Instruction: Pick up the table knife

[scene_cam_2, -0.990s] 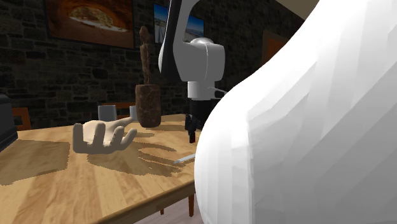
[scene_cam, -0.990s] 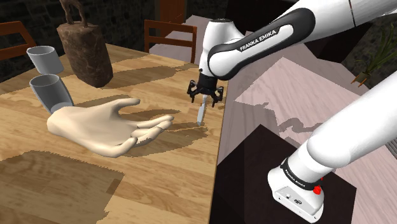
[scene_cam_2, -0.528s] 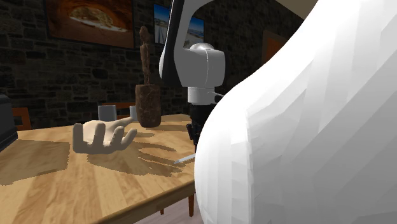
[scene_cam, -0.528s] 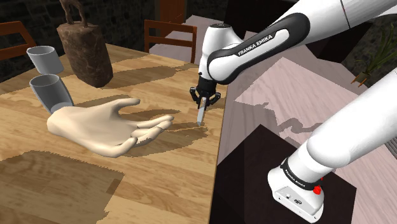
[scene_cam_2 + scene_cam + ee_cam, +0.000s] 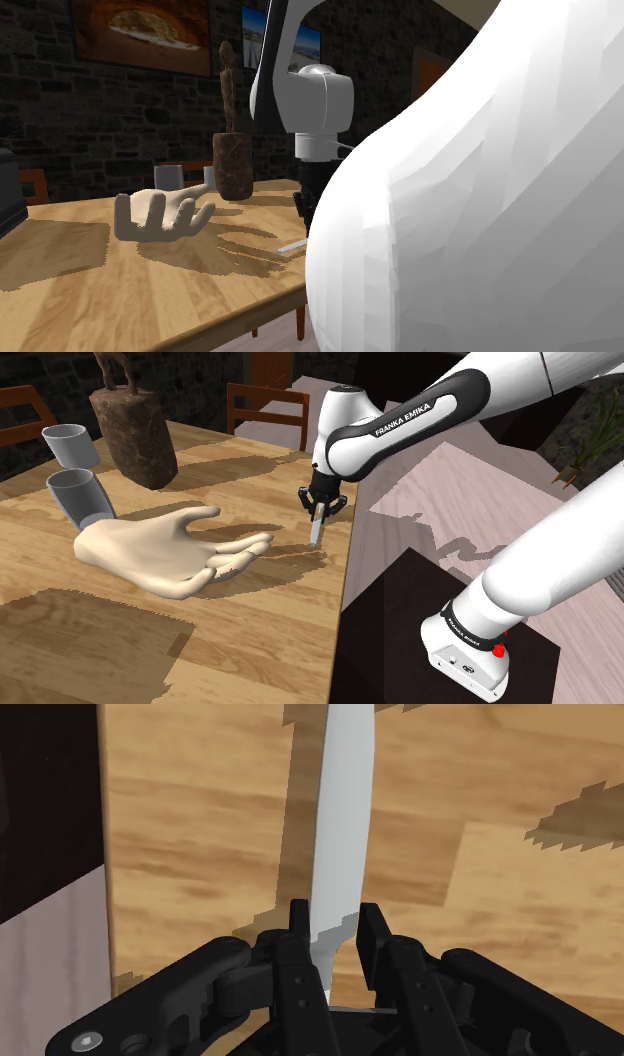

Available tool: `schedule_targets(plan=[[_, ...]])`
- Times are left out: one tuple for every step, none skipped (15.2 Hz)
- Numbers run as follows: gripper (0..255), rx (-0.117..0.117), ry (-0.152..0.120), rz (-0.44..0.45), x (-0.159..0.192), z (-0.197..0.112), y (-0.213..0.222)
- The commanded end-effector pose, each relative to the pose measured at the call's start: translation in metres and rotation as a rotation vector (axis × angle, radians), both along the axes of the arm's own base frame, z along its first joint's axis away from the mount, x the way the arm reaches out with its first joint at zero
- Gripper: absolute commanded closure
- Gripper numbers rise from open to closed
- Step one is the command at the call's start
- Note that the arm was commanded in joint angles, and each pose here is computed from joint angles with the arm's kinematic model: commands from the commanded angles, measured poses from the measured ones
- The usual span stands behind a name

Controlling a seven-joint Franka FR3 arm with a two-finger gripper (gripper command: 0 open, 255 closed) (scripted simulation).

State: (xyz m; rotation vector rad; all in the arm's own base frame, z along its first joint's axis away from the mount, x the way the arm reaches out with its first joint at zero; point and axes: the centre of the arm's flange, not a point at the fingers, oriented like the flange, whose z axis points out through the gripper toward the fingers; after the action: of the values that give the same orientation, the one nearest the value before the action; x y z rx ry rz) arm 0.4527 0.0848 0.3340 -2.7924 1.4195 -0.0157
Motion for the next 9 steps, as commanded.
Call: schedule_targets(plan=[[255,0.0,0.0,0.0,0.0,0.009,0.0],[255,0.0,0.0,0.0,0.0,0.015,0.0],[255,0.0,0.0,0.0,0.0,0.02,0.0],[255,0.0,0.0,0.0,0.0,0.025,0.0],[255,0.0,0.0,0.0,0.0,0.031,0.0],[255,0.0,0.0,0.0,0.0,0.036,0.0],[255,0.0,0.0,0.0,0.0,0.041,0.0],[255,0.0,0.0,0.0,0.0,0.046,0.0],[255,0.0,0.0,0.0,0.0,0.052,0.0]])
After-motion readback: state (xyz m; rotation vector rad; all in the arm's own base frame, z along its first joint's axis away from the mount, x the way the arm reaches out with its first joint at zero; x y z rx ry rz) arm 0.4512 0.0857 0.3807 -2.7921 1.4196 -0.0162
